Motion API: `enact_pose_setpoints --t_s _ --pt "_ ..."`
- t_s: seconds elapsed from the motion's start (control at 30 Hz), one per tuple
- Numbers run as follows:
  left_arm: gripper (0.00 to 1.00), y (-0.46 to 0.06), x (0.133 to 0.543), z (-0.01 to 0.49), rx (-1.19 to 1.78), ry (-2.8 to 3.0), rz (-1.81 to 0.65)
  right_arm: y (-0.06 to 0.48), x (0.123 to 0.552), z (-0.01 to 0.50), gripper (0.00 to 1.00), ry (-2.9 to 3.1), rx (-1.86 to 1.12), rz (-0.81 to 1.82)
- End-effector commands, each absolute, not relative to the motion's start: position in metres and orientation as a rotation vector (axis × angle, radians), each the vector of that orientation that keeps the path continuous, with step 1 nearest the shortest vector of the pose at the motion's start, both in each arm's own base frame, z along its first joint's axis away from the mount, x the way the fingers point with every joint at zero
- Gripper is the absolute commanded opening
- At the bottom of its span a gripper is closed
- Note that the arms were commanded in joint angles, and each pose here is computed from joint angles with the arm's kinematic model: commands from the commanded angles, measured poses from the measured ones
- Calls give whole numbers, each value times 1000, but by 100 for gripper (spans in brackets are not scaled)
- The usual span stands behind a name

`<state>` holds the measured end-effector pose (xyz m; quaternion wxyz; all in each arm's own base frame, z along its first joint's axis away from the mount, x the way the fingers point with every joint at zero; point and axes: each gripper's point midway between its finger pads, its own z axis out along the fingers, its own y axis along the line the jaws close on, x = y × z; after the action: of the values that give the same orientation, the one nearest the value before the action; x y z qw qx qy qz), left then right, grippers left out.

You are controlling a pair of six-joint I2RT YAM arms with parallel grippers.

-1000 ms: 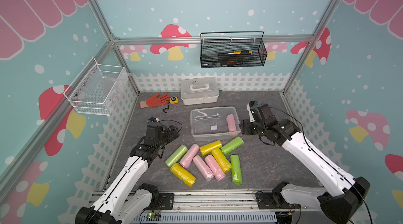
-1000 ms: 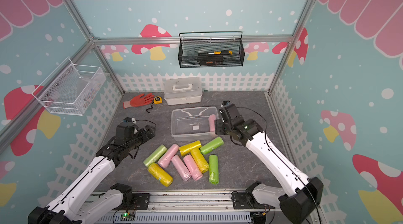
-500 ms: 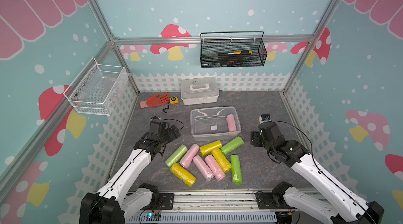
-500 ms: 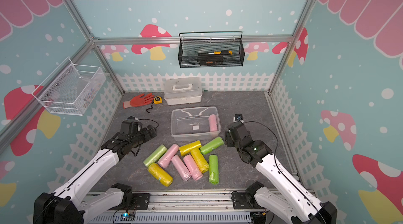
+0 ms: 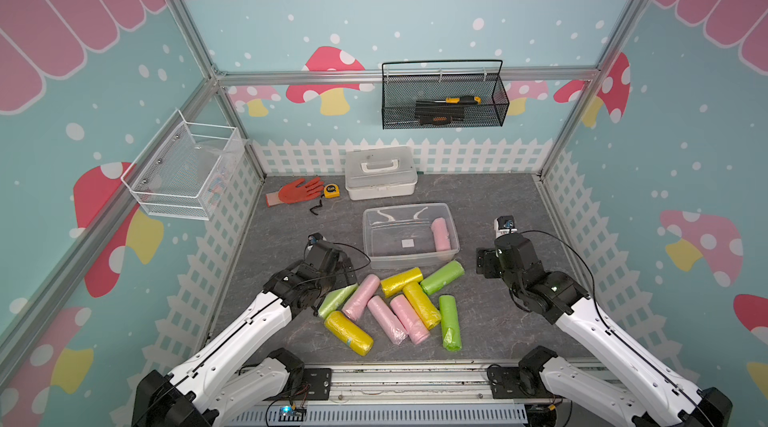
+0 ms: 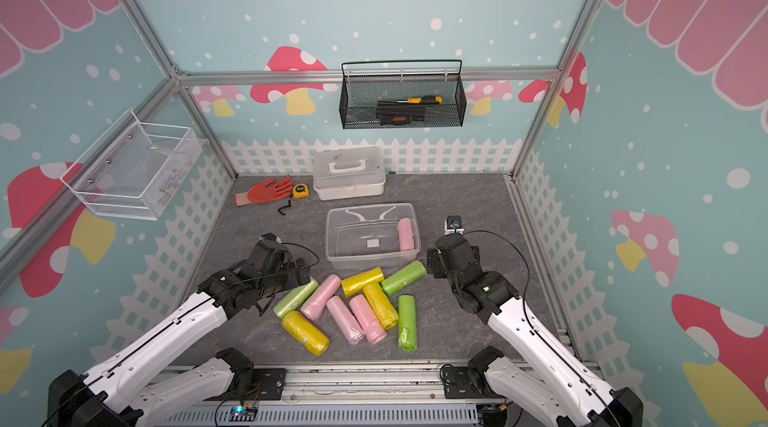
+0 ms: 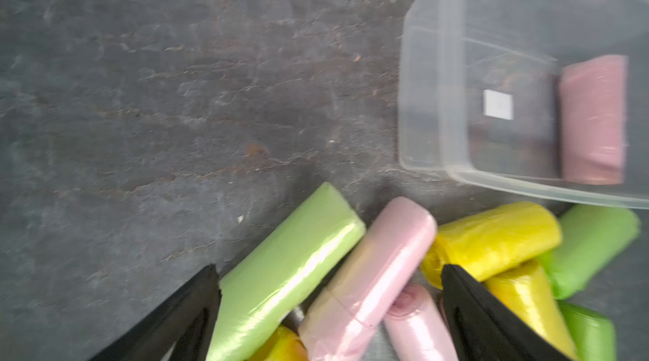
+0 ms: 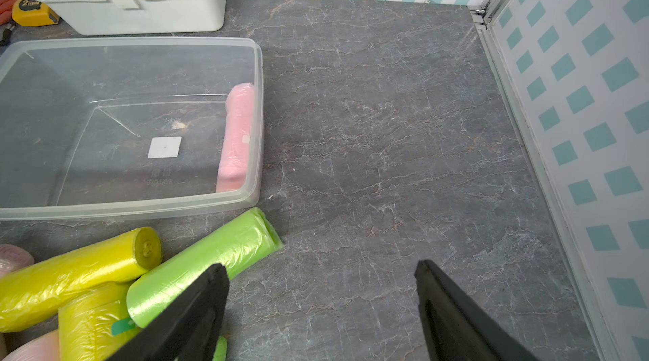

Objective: Put the roll of trash bags into the storage box
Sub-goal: Pick up the roll of trash bags from the center of the board.

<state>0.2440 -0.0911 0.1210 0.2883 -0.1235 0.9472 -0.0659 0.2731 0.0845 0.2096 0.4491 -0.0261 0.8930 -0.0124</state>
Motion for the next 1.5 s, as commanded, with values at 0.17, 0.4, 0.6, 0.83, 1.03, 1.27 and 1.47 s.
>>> enact_pose_setpoints --t_s 0.17,0.4,0.6,0.83,1.03,1.27,1.47 --pt "97 -67 210 72 -388 2631 -38 83 275 220 87 2172 -70 -37" --pt "97 -74 195 64 -404 2650 -150 80 275 219 88 2183 -63 -67" --pt "97 -75 201 58 -376 2688 -83 81 275 214 89 2204 -69 -75" --pt "97 -80 214 46 -330 2766 15 78 277 212 89 2219 -63 -111" --pt "94 -86 222 40 -312 2796 40 81 280 210 89 2237 -71 -113" --pt "73 -87 224 39 -306 2801 49 82 281 208 89 2252 -75 -118" --pt "49 -84 224 43 -322 2775 48 83 282 205 89 2260 -76 -123"
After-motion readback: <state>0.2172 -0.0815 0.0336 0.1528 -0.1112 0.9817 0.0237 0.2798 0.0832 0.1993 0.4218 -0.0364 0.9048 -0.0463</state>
